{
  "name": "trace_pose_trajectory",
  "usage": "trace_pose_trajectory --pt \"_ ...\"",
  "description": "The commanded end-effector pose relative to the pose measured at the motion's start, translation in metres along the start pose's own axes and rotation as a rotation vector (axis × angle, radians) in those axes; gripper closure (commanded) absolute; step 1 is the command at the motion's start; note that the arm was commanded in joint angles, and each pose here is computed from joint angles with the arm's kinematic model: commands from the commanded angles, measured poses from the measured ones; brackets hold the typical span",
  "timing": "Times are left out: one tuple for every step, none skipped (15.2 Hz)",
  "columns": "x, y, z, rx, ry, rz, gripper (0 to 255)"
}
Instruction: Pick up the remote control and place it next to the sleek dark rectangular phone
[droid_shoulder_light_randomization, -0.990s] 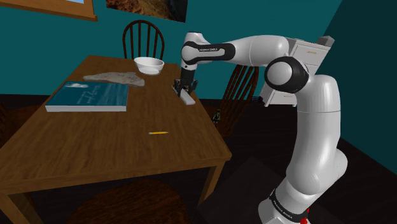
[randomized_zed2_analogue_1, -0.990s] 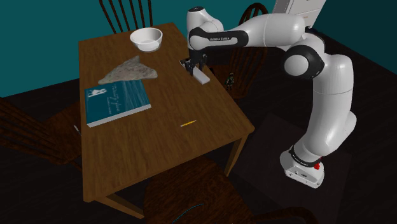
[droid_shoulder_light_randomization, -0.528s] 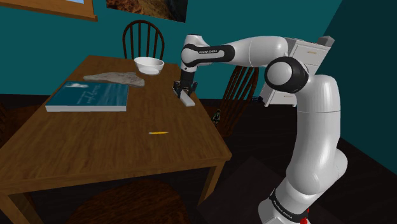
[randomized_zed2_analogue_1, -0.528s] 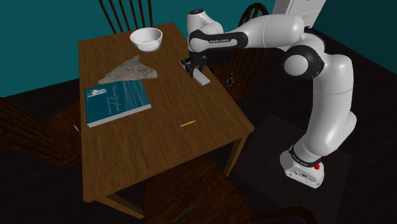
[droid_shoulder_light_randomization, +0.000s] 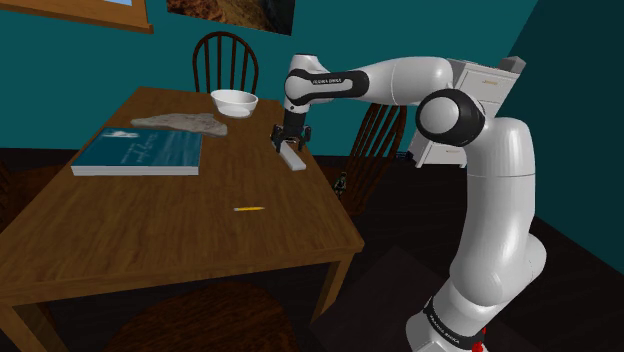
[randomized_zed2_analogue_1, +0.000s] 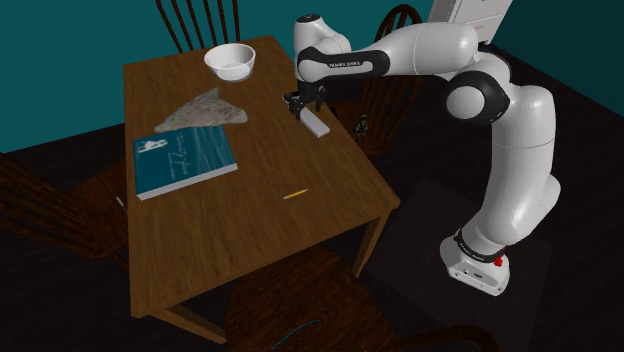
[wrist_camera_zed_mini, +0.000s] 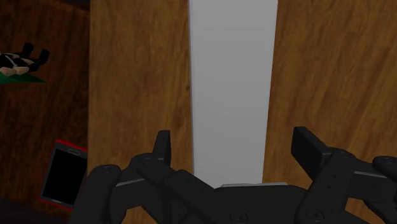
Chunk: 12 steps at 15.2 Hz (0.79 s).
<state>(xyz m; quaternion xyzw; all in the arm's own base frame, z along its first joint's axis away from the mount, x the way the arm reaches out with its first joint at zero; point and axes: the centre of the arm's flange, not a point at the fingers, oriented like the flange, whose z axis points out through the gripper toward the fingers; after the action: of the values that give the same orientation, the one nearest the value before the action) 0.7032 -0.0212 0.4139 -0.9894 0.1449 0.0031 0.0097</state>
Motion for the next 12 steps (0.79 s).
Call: trace_pose_trajectory --pt "0.0 0.0 -0.013 0.0 0.0 0.0 0" --pt "0.0 0.0 -0.026 0.0 0.0 0.0 0" --pt "0.0 0.0 -0.04 0.0 0.0 0.0 0" --pt "0.0 0.0 -0.05 0.0 0.0 0.0 0" --pt "0.0 0.0 -0.05 0.0 0.0 0.0 0" --pt "0.0 0.0 -0.05 0.0 0.0 0.0 0" --pt "0.0 0.0 -0.05 0.0 0.0 0.0 0" --pt "0.0 0.0 -0.05 0.0 0.0 0.0 0" --pt "0.0 0.0 -0.05 0.0 0.0 0.0 0" --pt "0.0 0.0 -0.05 0.0 0.0 0.0 0" --pt "0.0 0.0 -0.05 0.0 0.0 0.0 0" --pt "0.0 0.0 -0.05 0.0 0.0 0.0 0"
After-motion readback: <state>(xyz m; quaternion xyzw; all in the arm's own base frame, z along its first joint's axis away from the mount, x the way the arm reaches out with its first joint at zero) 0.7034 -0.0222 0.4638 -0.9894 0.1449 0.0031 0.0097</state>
